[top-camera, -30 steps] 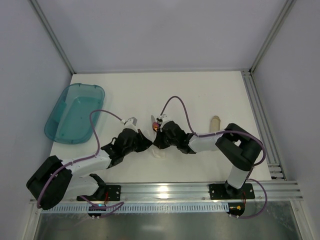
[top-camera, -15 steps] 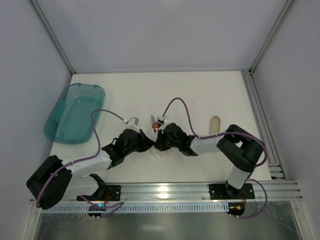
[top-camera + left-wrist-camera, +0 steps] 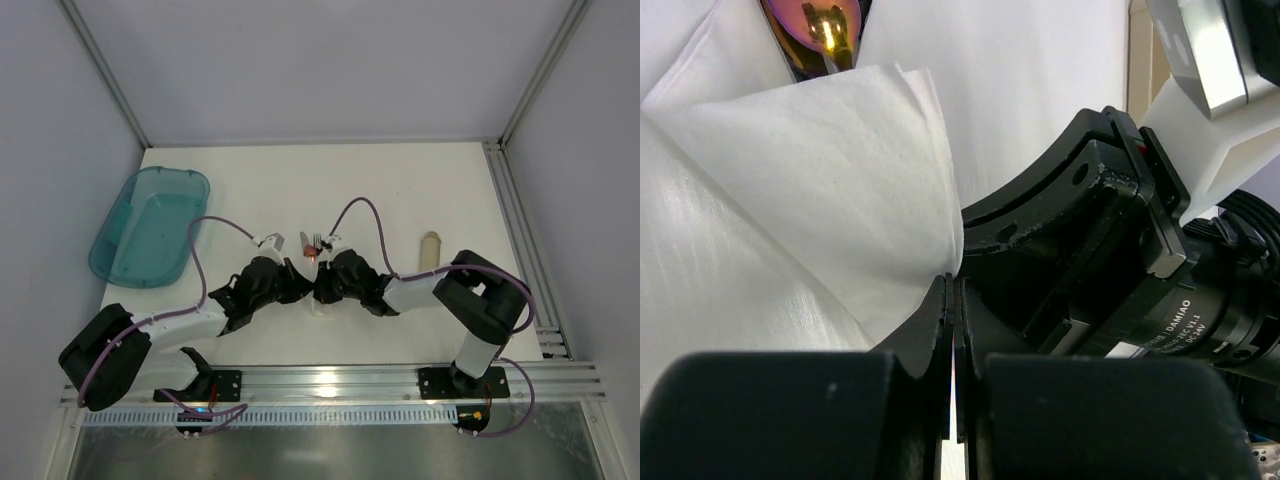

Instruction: Place the utensils on the paper napkin and roll it up

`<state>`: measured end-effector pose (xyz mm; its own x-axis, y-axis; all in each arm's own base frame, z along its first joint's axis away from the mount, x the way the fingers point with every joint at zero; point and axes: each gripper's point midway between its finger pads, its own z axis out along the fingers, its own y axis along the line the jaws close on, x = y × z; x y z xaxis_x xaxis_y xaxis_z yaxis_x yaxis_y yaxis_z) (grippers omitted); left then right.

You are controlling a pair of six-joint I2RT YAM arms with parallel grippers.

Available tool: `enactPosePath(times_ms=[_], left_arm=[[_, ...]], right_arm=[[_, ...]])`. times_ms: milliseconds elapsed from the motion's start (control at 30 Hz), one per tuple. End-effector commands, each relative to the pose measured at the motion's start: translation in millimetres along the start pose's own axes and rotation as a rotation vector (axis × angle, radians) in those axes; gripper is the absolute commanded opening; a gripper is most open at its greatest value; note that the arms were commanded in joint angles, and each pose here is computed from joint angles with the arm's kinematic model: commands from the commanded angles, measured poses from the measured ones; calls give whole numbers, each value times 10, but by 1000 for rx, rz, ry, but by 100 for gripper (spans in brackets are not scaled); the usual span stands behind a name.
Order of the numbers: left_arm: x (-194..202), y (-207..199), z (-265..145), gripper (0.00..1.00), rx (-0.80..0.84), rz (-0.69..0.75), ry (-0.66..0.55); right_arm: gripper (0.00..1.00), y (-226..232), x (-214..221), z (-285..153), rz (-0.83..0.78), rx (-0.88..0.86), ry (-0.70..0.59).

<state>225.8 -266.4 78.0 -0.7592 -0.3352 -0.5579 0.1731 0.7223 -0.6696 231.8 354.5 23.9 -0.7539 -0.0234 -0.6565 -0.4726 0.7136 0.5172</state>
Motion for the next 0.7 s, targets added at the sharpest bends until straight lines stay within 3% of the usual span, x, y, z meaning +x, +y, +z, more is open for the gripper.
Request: enactPosePath(times_ms=[0, 367, 667], left_arm=[[-182, -256, 36, 0, 78, 37, -51], [-179, -269, 43, 0, 79, 40, -49], [-88, -448, 130, 0, 132, 70, 7]], right_arm=[[4, 11, 18, -128, 5, 13, 6], [4, 63, 8, -403, 15, -4, -16], [4, -35, 294, -408, 22, 17, 33]])
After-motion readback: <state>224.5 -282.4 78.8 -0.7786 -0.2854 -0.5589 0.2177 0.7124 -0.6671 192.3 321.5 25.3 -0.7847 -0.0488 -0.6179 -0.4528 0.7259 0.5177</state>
